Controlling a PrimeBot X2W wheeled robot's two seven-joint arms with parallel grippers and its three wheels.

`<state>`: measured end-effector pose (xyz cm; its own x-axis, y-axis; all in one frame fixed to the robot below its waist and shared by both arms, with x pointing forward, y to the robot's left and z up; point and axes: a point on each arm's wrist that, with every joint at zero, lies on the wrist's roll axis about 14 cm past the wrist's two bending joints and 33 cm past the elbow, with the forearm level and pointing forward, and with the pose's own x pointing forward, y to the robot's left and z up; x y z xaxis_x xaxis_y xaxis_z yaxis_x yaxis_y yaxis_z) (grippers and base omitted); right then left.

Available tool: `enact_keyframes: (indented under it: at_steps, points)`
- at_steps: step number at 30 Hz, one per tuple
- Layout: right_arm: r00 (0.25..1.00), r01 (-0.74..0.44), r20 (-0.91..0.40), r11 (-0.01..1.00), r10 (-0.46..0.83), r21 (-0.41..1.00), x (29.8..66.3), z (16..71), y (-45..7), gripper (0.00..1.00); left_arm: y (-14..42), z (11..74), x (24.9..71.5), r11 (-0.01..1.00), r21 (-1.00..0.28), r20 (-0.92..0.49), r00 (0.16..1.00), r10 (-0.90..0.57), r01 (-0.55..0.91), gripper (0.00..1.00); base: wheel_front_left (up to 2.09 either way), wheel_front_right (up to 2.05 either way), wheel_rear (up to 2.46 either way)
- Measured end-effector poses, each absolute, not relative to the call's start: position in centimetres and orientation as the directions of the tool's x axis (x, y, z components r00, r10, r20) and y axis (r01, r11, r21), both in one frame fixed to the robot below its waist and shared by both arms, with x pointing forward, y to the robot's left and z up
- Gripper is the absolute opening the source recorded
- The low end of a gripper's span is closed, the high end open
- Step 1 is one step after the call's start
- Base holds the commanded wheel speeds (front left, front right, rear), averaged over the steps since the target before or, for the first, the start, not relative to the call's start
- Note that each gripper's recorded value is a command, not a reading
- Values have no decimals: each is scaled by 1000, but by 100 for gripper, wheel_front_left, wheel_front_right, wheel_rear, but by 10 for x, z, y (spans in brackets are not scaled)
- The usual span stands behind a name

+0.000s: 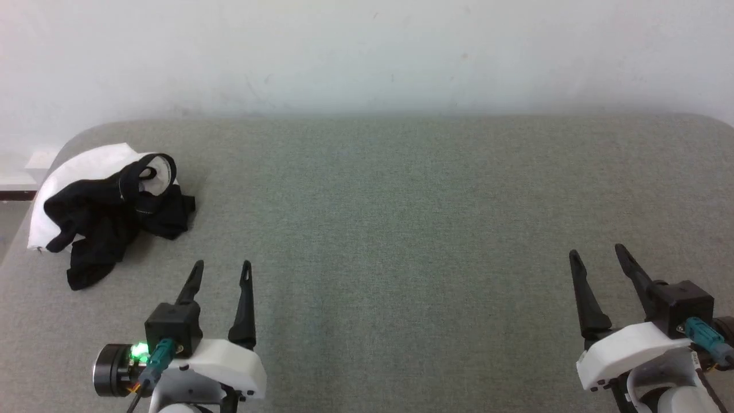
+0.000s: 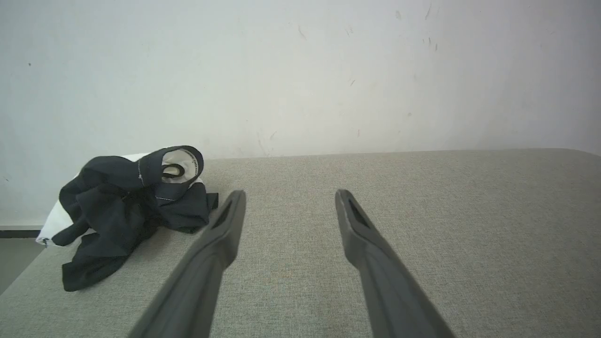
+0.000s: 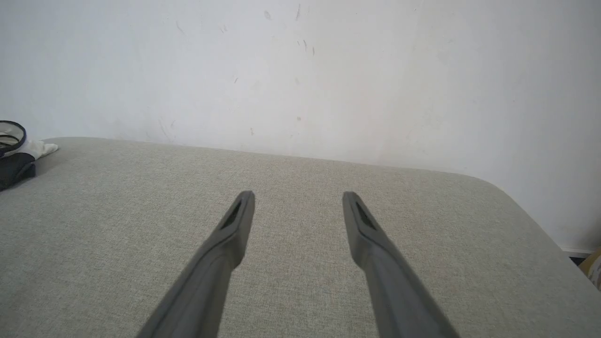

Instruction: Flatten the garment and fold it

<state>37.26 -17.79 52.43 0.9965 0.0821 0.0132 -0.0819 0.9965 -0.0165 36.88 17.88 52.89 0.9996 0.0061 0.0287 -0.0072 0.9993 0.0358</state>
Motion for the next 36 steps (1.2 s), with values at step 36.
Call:
enact_keyframes:
  at_steps: [36]
  points:
    - [969, -240, 67, 971, 239, -1, 398, 528, -122, 100, 234, 533, 328, 978, -20, 83, 974, 211, -210, 100, 0, 0, 0]
